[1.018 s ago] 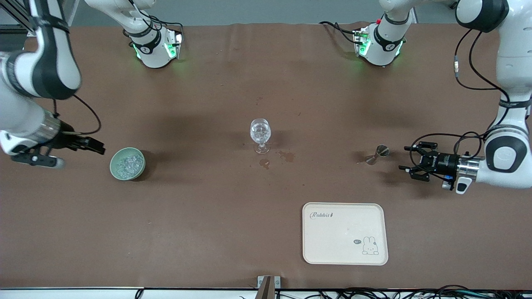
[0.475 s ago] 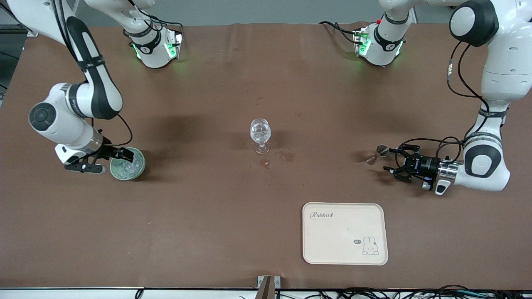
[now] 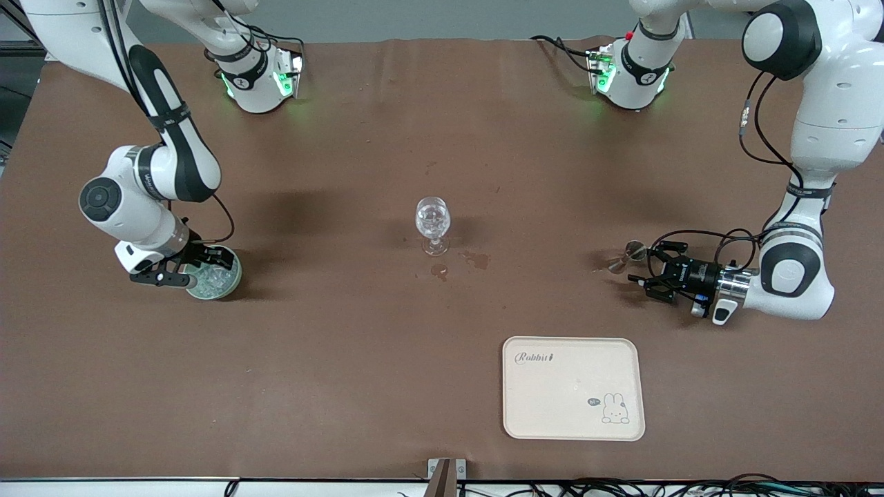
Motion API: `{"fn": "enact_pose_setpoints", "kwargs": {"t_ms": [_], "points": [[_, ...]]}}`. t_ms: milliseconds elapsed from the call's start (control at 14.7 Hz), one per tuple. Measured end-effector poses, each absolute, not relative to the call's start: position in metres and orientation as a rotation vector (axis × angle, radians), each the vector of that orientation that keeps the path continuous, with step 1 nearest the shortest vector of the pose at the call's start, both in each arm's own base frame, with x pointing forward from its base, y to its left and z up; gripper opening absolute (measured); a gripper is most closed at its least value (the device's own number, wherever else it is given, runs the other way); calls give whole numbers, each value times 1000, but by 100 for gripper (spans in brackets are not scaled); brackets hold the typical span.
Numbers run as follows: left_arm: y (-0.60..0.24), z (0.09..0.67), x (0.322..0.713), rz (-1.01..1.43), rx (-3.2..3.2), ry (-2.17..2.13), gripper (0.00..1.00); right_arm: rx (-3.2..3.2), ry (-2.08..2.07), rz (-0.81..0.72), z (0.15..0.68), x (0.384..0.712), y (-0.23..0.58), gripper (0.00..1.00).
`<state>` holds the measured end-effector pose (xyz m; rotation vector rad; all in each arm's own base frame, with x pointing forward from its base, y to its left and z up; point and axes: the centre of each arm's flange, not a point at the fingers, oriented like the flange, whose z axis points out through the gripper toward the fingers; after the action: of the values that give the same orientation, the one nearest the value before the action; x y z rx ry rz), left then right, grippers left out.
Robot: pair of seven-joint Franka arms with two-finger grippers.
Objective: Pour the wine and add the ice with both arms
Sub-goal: 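Grasp the jigger with the left gripper while the right gripper lowers into ice, then lift the jigger with the left gripper while the right gripper lifts an ice cube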
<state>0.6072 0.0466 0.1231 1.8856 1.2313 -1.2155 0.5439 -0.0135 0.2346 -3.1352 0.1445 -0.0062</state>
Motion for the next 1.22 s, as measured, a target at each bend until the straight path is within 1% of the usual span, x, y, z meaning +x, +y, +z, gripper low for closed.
{"fn": "enact_pose_setpoints", "kwargs": {"t_ms": [68, 136, 204, 407, 679, 882, 950, 1018, 1086, 1154, 1222], "points": [[46, 121, 607, -1215, 1878, 1226, 72, -3136, 141, -4, 233, 544, -13, 72], [45, 120, 606, -1216, 1870, 1225, 70, -3136, 136, 1, 232, 543, -13, 63], [45, 119, 606, -1216, 1865, 1223, 70, -3136, 132, 6, 230, 542, -13, 56], [40, 117, 605, -1218, 1868, 1206, 70, -3137, 125, 22, 226, 538, -15, 53], [34, 109, 601, -1226, 1848, 1184, 69, -3138, 124, 25, 226, 537, -15, 53], [33, 105, 599, -1234, 1840, 1186, 63, -3138, 124, 26, 225, 537, -15, 51], [33, 105, 599, -1233, 1839, 1186, 63, -3138, 124, 28, 225, 537, -15, 50], [33, 105, 599, -1233, 1839, 1186, 60, -3138, 124, 30, 224, 537, -16, 49], [33, 105, 599, -1233, 1839, 1186, 60, -3138, 124, 31, 223, 537, -16, 48], [33, 105, 599, -1233, 1839, 1185, 56, -3138, 124, 30, 222, 537, -16, 48], [33, 105, 599, -1233, 1839, 1185, 56, -3138, 124, 30, 221, 537, -16, 48]]}}
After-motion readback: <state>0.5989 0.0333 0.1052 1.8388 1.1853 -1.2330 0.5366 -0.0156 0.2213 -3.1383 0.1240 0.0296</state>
